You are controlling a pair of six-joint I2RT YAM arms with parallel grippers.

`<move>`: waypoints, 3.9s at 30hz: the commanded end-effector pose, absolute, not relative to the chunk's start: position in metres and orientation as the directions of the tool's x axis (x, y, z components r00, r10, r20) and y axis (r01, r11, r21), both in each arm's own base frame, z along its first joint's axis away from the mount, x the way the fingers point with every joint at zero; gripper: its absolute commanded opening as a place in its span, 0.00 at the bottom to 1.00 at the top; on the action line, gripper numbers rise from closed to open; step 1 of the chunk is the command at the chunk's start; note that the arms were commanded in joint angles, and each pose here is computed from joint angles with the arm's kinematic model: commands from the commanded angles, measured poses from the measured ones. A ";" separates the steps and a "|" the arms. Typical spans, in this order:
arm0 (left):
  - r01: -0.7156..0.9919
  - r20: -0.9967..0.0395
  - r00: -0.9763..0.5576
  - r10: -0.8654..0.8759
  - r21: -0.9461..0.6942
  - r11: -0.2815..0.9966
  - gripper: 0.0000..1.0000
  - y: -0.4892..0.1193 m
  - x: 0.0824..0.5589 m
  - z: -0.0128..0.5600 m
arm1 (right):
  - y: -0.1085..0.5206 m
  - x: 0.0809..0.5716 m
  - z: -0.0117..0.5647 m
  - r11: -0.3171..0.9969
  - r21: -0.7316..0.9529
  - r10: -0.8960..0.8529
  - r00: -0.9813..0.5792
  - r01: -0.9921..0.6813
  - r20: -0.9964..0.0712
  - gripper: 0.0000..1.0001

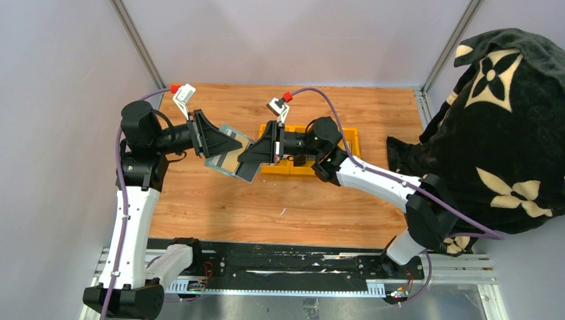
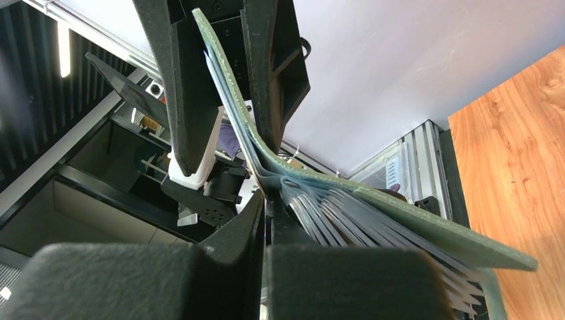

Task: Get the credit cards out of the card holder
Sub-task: Remove the credit card from the card holder.

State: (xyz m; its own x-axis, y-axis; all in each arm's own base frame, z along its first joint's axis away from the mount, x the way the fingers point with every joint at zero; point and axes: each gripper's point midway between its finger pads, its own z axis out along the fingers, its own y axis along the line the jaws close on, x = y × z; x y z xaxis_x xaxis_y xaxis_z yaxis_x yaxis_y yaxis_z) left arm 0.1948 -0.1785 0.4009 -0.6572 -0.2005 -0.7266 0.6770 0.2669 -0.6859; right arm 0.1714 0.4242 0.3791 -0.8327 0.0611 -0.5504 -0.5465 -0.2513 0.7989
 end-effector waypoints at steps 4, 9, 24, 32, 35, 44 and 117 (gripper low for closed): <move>0.699 -0.714 -0.691 -0.111 -0.700 0.146 0.38 -0.183 0.165 0.401 | 0.409 0.173 0.394 -0.301 0.771 0.134 -0.825 -0.561 -0.548 0.00; 0.708 -0.719 -0.689 -0.096 -0.695 0.128 0.28 -0.183 0.161 0.404 | 0.398 0.175 0.387 -0.286 0.778 0.150 -0.828 -0.559 -0.539 0.00; 0.704 -0.723 -0.676 -0.143 -0.690 0.166 0.02 -0.183 0.176 0.416 | 0.396 0.162 0.374 -0.289 0.777 0.110 -0.826 -0.559 -0.553 0.00; 0.699 -0.721 -0.667 -0.189 -0.693 0.175 0.00 -0.183 0.184 0.427 | 0.410 0.152 0.365 -0.269 0.781 0.063 -0.820 -0.563 -0.570 0.00; 0.696 -0.716 -0.669 -0.200 -0.698 0.171 0.00 -0.183 0.184 0.431 | 0.415 0.150 0.359 -0.261 0.789 0.055 -0.825 -0.556 -0.563 0.00; 0.699 -0.718 -0.661 -0.217 -0.695 0.168 0.00 -0.183 0.185 0.437 | 0.422 0.155 0.351 -0.201 0.799 0.093 -0.823 -0.566 -0.560 0.00; 0.702 -0.719 -0.658 -0.224 -0.693 0.164 0.00 -0.182 0.182 0.440 | 0.408 0.185 0.409 -0.361 0.751 0.337 -0.829 -0.552 -0.447 0.36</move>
State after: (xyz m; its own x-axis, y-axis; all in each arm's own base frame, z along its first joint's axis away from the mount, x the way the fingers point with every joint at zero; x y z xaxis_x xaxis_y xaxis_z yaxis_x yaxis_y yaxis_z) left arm 0.2013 -0.1803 0.4277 -0.6828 -0.2664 -0.6803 0.6581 0.1801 -0.7311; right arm 0.1749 0.4074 0.3874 -0.8452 0.2795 -0.4556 -0.5308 -0.3382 0.7771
